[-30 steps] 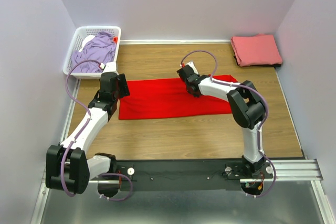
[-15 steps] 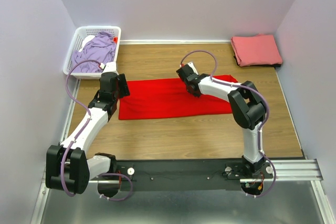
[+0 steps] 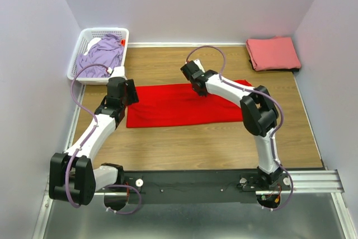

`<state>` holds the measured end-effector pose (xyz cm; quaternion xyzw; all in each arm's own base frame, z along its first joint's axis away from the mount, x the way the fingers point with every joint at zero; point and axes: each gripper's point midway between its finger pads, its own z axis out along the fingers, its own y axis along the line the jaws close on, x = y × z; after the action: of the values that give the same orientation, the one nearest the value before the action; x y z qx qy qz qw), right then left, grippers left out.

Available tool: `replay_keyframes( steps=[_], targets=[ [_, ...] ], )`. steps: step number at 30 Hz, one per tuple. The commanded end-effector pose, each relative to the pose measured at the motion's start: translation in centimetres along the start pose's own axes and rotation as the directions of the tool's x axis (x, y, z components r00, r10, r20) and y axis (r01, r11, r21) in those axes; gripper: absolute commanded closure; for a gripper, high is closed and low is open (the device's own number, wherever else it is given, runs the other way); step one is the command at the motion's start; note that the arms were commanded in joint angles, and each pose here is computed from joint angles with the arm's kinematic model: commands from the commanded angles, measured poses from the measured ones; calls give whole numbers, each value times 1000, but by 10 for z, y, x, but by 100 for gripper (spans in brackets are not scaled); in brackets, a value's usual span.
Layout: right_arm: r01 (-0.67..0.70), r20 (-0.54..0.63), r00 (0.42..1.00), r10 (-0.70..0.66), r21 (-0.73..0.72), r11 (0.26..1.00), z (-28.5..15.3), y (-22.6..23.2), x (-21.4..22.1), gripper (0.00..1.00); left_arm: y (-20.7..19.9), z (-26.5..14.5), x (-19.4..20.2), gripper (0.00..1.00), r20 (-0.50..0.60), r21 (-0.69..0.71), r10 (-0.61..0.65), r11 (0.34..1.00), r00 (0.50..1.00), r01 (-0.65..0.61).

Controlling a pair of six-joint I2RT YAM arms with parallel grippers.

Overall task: Fold and stack the t-shirts
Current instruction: Fold the tshirt

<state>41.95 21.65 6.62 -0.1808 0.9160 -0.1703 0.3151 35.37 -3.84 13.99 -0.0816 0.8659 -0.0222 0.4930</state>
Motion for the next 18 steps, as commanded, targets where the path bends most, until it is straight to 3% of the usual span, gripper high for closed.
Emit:
replay_keyframes(
  steps=[1, 5, 12, 17, 18],
  targets=[
    [91, -18, 996, -89, 115, 989, 10, -12, -6, 95, -4, 2, -1, 33, 6, 24, 11, 1000, 1000, -11],
    [125, -4, 992, -125, 117, 985, 19, -6, -21, 87, -5, 3, 0, 33, 2, 26, 13, 1000, 1000, -13],
    [53, 51, 997, -51, -53, 997, 12, 17, -46, 58, -11, 4, 4, 33, -14, 58, 15, 998, 1000, -14],
    [-144, 101, 981, 163, -168, 975, -13, -18, -64, 56, -39, 7, 8, 33, -40, 157, 18, 987, 999, -12],
    [-172, 76, 979, 188, -181, 968, -9, -23, -50, 56, -46, 7, 7, 33, -42, 173, 19, 985, 999, -12]
  ],
)
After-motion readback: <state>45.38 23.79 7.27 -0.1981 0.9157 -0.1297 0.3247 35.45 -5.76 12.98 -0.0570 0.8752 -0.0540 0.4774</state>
